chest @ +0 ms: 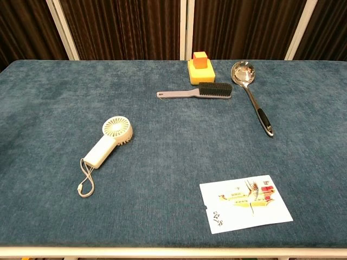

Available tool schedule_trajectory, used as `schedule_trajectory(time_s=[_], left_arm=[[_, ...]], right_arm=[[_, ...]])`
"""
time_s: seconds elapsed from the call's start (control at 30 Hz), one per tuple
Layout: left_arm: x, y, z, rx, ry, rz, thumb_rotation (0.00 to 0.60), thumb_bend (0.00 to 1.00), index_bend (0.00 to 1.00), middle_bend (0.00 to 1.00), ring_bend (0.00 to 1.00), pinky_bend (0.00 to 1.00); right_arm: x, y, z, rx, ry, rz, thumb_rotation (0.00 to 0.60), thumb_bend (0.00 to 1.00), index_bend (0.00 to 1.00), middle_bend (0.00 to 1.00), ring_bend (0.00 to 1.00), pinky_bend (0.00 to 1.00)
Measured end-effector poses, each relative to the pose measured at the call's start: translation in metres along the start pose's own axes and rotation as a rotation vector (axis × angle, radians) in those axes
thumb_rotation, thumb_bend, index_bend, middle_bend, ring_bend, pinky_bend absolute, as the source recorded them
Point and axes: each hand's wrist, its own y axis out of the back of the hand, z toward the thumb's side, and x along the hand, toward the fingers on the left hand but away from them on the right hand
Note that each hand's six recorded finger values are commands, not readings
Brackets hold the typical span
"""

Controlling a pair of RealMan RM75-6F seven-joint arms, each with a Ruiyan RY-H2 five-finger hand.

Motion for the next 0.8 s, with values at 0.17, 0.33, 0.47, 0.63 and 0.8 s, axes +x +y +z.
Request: schedule_trajectory(time_s=[0.17,0.33,0.47,0.63,0.8], left_arm=[[-0.0024,-0.001,-0.0023,0.001,0.003,-0.007,0.6,0.07,0.2,0.17,0.1,0.28],[-0.0033,-0.0013,-0.0024,0.001,-0.001,-0.011,0.6,0.07,0.2,0.17,0.1,0.28],[-0.0035,-0.0019,-0.0016,-0.005,-0.005,-0.015,0.6,0.07,0.19,0.2,0.15,0.32],[-0.0032,-0.0009,-0.0022,0.0,0.001,-0.009,0.6,0.11,0.19,0.67,0.7,0.78],[-0.0027,-0.0019,0.0002,0.028,0.001,-0.02,0.6,0.25,0.19,0.89,0.9,0.93]], right_arm=[[0.0005,-0.001,-0.0005,0.002,-0.004,0.011,0.6,0.32,0.0,0.0,0.0,0.0],[0.0013,0.0002,-0.0015,-0.001,-0.004,0.008,0.6,0.32,0.0,0.0,0.0,0.0],[0.0014,-0.0014,-0.0016,-0.002,-0.002,0.014,0.6,0.32,0.0,0.0,0.0,0.0],[0.0021,-0.0023,-0.0012,-0.006,0.0,0.017,0.6,0.32,0.0,0.0,0.0,0.0],[0.0011,-0.0017,0.0012,-0.01,0.002,0.016,0.6,0.32,0.0,0.0,0.0,0.0]])
